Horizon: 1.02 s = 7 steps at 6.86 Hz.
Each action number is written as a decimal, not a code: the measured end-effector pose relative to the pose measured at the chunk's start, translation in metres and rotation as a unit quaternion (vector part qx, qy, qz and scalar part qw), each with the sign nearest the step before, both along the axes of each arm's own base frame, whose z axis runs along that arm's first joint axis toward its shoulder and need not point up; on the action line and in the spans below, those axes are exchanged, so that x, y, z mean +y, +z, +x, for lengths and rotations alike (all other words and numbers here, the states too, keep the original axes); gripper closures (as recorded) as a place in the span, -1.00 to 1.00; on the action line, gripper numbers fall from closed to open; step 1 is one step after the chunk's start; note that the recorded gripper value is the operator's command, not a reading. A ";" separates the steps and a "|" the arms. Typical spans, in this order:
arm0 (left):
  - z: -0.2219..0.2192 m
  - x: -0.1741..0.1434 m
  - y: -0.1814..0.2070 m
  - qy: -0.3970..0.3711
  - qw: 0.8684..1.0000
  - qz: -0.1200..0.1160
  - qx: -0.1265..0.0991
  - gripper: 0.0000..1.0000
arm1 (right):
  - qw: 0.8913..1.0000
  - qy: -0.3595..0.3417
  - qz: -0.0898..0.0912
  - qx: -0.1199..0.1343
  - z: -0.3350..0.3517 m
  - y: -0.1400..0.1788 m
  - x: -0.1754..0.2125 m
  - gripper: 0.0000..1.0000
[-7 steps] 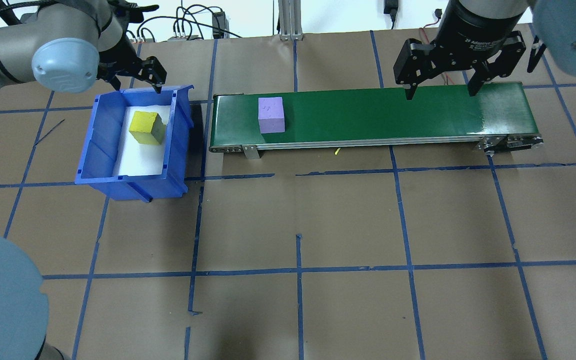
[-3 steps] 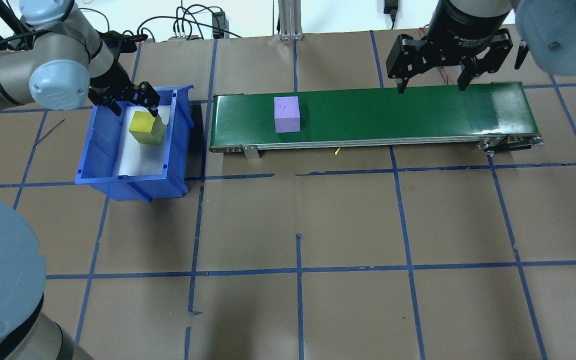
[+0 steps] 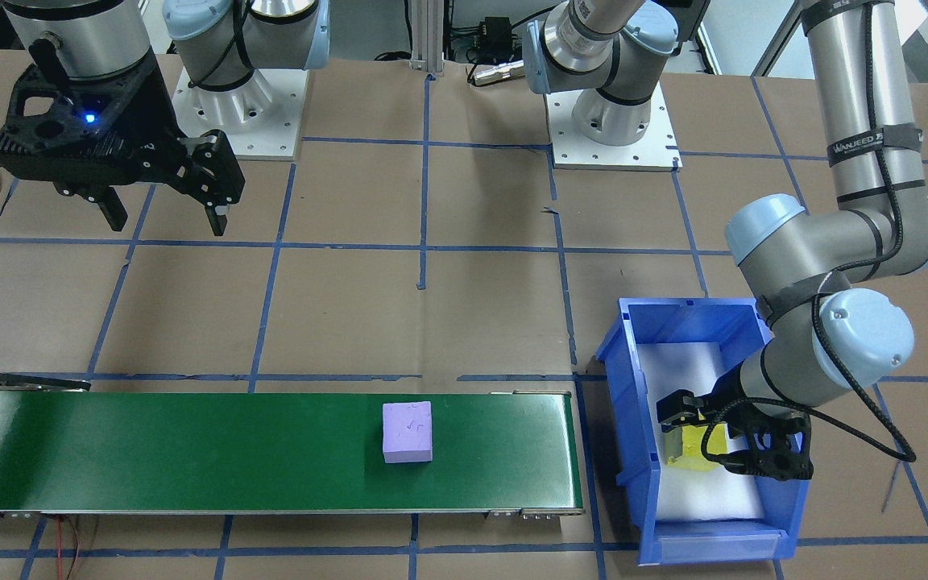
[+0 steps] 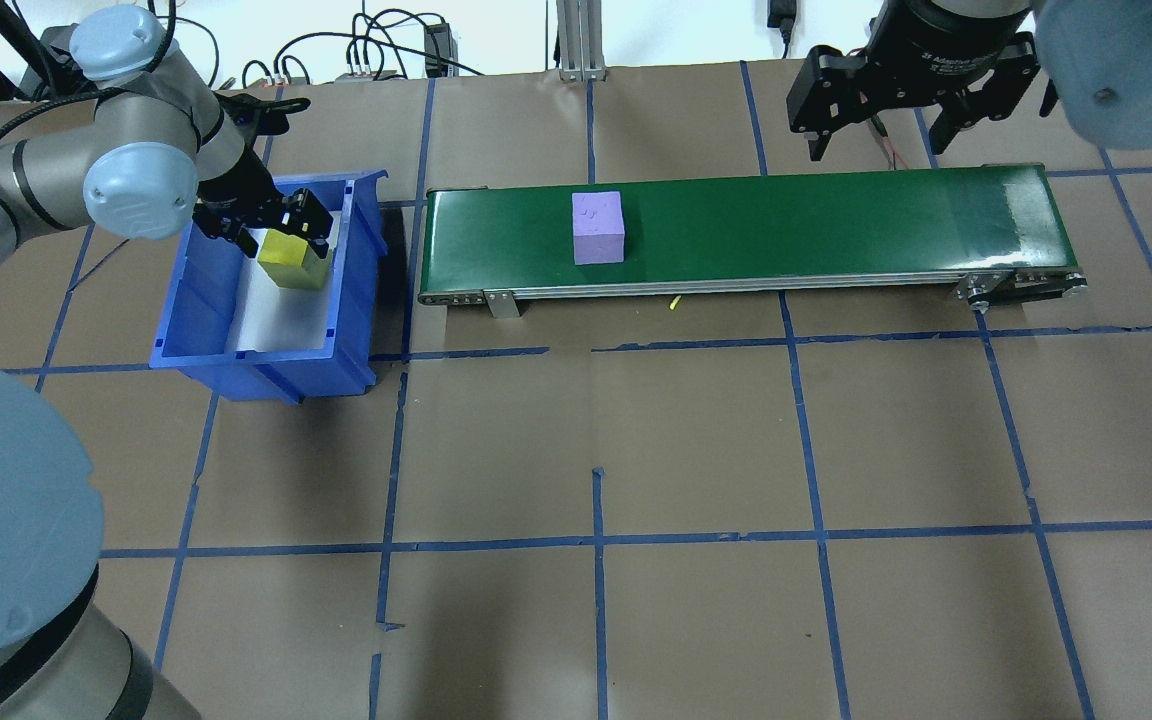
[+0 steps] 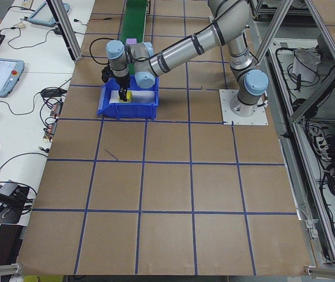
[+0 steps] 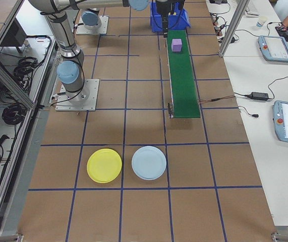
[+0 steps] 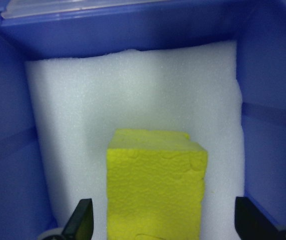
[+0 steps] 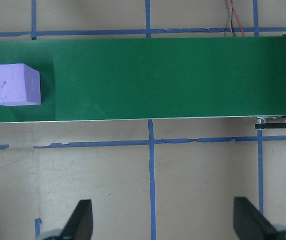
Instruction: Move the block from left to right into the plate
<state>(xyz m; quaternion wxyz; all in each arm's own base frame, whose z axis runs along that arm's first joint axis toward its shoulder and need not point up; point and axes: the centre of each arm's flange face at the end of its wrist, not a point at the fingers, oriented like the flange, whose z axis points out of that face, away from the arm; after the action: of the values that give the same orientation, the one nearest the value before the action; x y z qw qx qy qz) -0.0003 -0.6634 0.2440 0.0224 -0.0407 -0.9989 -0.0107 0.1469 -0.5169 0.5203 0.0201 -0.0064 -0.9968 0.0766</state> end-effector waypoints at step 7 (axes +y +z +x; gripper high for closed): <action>0.001 -0.015 0.050 0.048 0.998 -0.025 -0.008 0.57 | 1.000 0.001 0.020 0.006 -0.038 -0.012 -0.065 -1.00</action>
<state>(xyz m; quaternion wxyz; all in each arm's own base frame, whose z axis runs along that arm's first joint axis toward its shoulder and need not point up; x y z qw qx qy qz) 0.0011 -0.6784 0.2943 0.0136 0.0071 -0.9998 0.0153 0.1088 -0.5819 0.5084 0.0259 -0.0045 -0.9981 0.0562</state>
